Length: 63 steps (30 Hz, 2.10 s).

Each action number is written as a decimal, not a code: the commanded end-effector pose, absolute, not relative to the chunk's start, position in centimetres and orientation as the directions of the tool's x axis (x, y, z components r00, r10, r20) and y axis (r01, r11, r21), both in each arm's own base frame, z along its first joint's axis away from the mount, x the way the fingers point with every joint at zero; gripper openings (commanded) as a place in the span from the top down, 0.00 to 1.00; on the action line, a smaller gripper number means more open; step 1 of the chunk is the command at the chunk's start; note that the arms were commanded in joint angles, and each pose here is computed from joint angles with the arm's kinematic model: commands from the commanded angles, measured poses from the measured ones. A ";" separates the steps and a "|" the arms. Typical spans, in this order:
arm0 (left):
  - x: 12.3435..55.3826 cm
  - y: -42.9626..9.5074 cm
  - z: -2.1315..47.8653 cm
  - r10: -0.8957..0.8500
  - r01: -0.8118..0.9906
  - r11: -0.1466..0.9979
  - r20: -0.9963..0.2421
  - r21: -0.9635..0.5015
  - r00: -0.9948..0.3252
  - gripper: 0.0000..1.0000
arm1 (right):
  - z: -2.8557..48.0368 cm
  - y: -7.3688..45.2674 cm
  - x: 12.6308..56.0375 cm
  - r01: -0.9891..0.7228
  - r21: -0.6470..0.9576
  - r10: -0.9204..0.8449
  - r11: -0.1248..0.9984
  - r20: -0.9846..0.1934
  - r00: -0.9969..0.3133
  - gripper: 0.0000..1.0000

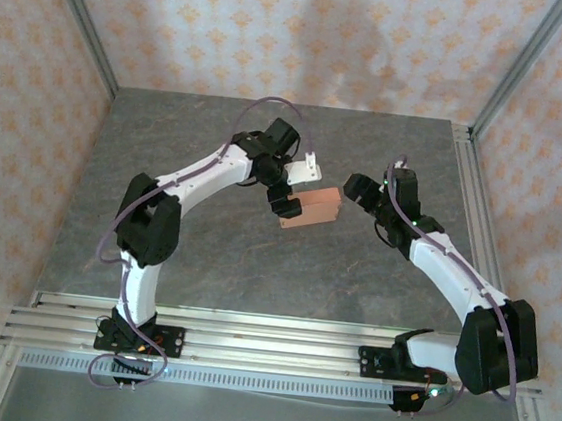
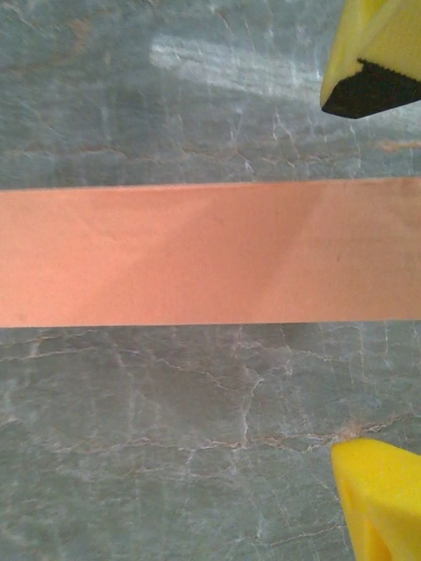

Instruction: Fold the paper box

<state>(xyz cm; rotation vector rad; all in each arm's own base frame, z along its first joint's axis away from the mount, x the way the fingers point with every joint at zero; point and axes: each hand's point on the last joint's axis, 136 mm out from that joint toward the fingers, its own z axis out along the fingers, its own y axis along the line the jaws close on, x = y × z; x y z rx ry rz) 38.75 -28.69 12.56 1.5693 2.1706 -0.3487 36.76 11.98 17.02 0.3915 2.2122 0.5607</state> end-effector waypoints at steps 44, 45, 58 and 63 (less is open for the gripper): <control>39.4 -26.4 11.4 0.951 0.709 0.286 -0.282 0.644 -0.128 0.01 | 16.1 9.6 36.5 0.126 0.427 0.410 0.895 -0.682 -0.606 0.15; 38.9 -26.8 11.7 0.936 0.724 0.315 -0.328 0.613 -0.129 0.00 | 16.2 9.4 36.5 0.121 0.414 0.399 0.902 -0.695 -0.598 0.11; 40.5 -15.4 16.7 0.350 0.384 0.905 -0.834 0.184 -0.427 0.00 | 17.3 2.5 37.9 0.175 0.084 0.145 0.981 -0.919 -0.366 0.01; 39.8 -7.9 15.8 0.211 0.116 0.977 -0.874 0.177 -0.438 0.00 | 14.8 -1.4 38.0 0.276 0.001 0.101 0.961 -0.932 -0.349 0.01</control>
